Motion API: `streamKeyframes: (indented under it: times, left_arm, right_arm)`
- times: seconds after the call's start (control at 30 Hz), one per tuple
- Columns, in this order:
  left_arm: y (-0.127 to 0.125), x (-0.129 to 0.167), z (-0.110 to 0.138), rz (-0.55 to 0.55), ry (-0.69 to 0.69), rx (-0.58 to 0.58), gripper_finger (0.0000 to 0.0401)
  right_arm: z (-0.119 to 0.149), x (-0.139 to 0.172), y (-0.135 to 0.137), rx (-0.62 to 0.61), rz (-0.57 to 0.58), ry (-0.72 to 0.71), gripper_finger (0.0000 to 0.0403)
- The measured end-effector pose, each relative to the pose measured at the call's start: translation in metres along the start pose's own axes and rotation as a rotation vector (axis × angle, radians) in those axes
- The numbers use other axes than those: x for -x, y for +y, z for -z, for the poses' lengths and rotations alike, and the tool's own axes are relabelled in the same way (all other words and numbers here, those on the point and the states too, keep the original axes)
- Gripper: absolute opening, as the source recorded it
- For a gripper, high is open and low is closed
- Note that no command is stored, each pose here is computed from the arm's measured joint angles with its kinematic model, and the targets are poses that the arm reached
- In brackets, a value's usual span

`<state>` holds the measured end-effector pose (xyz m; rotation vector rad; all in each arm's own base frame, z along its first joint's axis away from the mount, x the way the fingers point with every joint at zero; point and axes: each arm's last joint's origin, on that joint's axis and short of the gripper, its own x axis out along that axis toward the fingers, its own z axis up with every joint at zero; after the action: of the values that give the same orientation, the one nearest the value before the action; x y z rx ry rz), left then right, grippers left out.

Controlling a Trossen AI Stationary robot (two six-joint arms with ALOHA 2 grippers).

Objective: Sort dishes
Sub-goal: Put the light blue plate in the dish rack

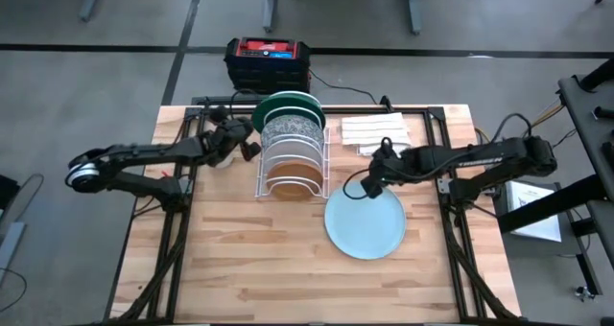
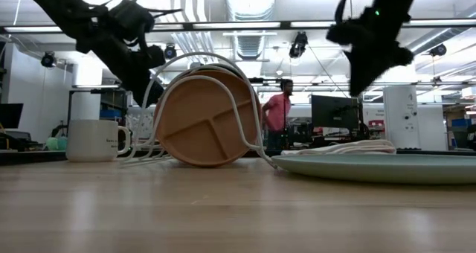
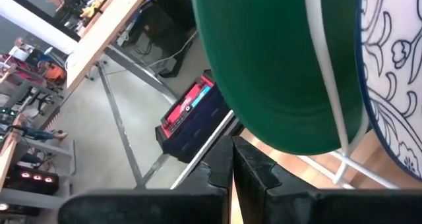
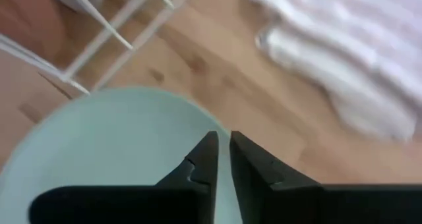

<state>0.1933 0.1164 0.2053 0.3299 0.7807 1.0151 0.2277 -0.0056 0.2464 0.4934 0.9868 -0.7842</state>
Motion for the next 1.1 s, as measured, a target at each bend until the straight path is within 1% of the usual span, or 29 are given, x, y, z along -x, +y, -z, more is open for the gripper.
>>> streamKeyframes:
  times: [0.17, 0.27, 0.37, 0.47, 0.63, 0.73, 0.87, 1.0, 1.1]
  left_arm:
    - [-0.004, -0.006, -0.005, 0.004, 0.015, -0.014, 0.0]
    - [-0.006, -0.01, -0.007, 0.006, 0.026, -0.02, 0.0]
    - [-0.009, -0.014, -0.009, 0.01, 0.037, -0.029, 0.0]
    - [-0.012, -0.017, -0.01, 0.013, 0.047, -0.038, 0.0]
    - [-0.013, -0.02, -0.012, 0.014, 0.053, -0.042, 0.0]
    - [-0.012, -0.019, -0.013, 0.014, 0.054, -0.04, 0.0]
    - [-0.011, -0.018, -0.014, 0.014, 0.054, -0.031, 0.0]
    - [-0.011, -0.018, -0.013, 0.014, 0.057, -0.031, 0.0]
    - [-0.011, -0.018, -0.013, 0.012, 0.06, -0.031, 0.0]
  right_arm:
    - [0.018, -0.016, -0.005, -0.139, 0.015, 0.151, 0.0077]
    - [0.028, -0.025, -0.01, -0.178, 0.06, 0.228, 0.0107]
    - [0.039, -0.032, -0.017, -0.192, 0.127, 0.301, 0.0136]
    - [0.046, -0.038, -0.021, -0.208, 0.163, 0.36, 0.0163]
    - [0.058, -0.048, -0.024, -0.206, 0.186, 0.446, 0.0199]
    - [0.065, -0.052, -0.027, -0.204, 0.182, 0.493, 0.0214]
    - [0.078, -0.058, -0.028, -0.194, 0.145, 0.557, 0.0229]
    - [0.091, -0.069, -0.029, -0.195, 0.081, 0.586, 0.0234]
    - [0.097, -0.076, -0.03, -0.204, 0.023, 0.575, 0.0232]
